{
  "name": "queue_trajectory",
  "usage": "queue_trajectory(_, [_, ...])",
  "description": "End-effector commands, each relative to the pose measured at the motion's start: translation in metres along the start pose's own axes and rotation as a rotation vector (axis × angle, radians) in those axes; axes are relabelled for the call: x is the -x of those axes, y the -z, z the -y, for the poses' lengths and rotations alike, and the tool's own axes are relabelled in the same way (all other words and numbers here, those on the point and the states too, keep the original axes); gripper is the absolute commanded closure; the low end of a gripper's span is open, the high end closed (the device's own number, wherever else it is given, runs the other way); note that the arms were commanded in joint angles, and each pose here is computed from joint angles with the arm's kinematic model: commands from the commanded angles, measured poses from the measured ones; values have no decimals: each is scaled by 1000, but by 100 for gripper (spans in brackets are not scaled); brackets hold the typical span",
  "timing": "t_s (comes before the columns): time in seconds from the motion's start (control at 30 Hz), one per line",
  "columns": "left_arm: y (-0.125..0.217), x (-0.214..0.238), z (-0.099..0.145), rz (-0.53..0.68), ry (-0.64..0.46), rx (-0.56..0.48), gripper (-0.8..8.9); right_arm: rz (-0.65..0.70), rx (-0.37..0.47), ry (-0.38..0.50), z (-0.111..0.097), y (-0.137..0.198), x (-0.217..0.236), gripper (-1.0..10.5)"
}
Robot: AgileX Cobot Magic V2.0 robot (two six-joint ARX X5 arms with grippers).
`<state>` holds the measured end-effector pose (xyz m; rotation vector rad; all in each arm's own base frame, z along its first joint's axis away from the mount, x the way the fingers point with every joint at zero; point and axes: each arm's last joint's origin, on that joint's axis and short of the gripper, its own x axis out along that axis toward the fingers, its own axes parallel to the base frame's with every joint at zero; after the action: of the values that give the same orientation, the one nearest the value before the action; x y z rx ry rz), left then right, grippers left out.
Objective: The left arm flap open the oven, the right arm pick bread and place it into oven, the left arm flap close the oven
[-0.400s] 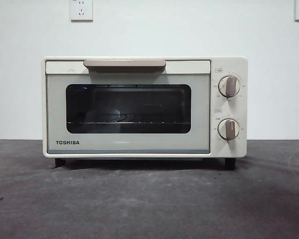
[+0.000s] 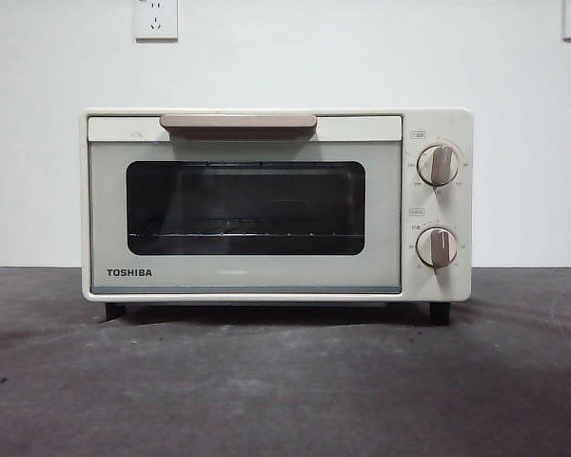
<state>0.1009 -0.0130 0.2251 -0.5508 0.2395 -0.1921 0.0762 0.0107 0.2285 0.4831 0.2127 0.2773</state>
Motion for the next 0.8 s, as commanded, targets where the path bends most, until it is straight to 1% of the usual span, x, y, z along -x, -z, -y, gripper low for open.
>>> queue_trajectory(0.03, [-23,1,18,-46,38,-25,798,-7,8,-45,-13,-19,6,937])
queue_trajectory(0.13, [-44,-2,37,-122,84,-94,798,-45,29,-70,-25,-38,9,937])
queue_trajectory(0.3, [-71,-11,66,-235,188,-183,798,-108,105,-101,-41,-66,9,936])
queue_trajectory(0.33, [-74,-13,70,-256,207,-194,798,-124,121,-117,-43,-70,8,936])
queue_trajectory(0.4, [-81,-17,79,-299,264,-222,798,-173,153,-175,-48,-78,4,936])
queue_trajectory(0.47, [-85,-20,86,-345,325,-247,798,-226,179,-220,-51,-83,0,936])
queue_trajectory(0.57, [-87,-26,94,-427,404,-284,798,-301,213,-264,-54,-88,-5,936])
queue_trajectory(0.67, [-85,-29,99,-502,496,-332,798,-349,247,-321,-58,-89,-9,936])
queue_trajectory(0.73, [-82,-30,101,-525,549,-362,798,-369,257,-362,-59,-88,-10,936])
queue_trajectory(0.8, [-80,-29,102,-531,573,-389,798,-395,271,-377,-60,-85,-10,936])
